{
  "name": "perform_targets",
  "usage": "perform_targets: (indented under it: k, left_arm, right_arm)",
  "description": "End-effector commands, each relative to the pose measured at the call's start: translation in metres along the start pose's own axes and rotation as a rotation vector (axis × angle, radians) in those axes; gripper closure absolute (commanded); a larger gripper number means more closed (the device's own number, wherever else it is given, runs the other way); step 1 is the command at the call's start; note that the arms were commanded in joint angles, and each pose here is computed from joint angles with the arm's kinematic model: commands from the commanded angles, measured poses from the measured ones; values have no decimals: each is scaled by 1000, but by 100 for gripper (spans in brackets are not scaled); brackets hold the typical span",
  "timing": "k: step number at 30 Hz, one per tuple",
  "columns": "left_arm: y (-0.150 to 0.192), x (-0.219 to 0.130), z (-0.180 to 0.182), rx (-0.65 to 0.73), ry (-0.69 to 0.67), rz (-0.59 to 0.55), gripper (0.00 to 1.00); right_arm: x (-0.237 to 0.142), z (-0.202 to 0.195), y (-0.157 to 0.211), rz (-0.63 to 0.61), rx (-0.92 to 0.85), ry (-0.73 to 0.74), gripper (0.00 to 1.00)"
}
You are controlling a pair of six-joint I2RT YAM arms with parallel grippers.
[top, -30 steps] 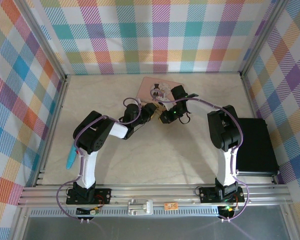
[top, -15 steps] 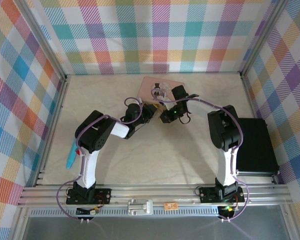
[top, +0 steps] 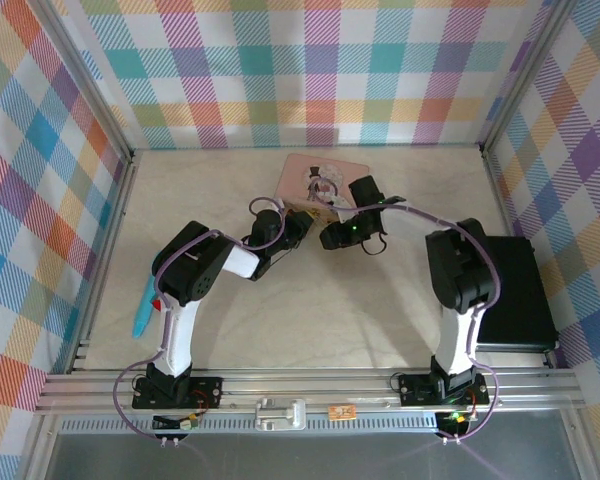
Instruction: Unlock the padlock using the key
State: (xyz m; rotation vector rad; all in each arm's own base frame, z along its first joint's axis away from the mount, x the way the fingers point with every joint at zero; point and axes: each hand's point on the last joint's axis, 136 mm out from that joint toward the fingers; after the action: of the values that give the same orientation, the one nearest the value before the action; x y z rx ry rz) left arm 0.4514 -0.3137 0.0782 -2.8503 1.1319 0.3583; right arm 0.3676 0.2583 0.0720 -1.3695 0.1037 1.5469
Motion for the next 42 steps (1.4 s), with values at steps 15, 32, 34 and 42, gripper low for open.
perform_targets:
  k: [15, 32, 34, 42]
  left_arm:
    - [-3, -9, 23, 6, -69, -36, 100]
    - [-19, -21, 15, -34, -21, -185, 100]
    - [-24, -23, 14, -46, -12, -226, 100]
    - [-31, -23, 6, -84, 52, -327, 100]
  right_arm:
    - [-113, -84, -68, -397, 372, 527, 23]
    - [-54, -139, -43, -449, 723, 554, 31]
    - [-50, -143, -32, -443, 770, 573, 32]
    - [-41, -141, -17, -450, 847, 575, 37]
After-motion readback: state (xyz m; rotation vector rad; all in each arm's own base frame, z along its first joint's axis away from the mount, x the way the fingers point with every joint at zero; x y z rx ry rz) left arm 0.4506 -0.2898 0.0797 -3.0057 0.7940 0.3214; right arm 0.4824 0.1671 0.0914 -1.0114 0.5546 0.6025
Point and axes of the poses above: each hand's point on the last joint's axis, 136 mm out from that joint toward the fingers, its own x axis out along the fingers, its own z axis along the line the jaws close on, y = z × x, and after that the axes turned 13 degrees about -x, right-handed
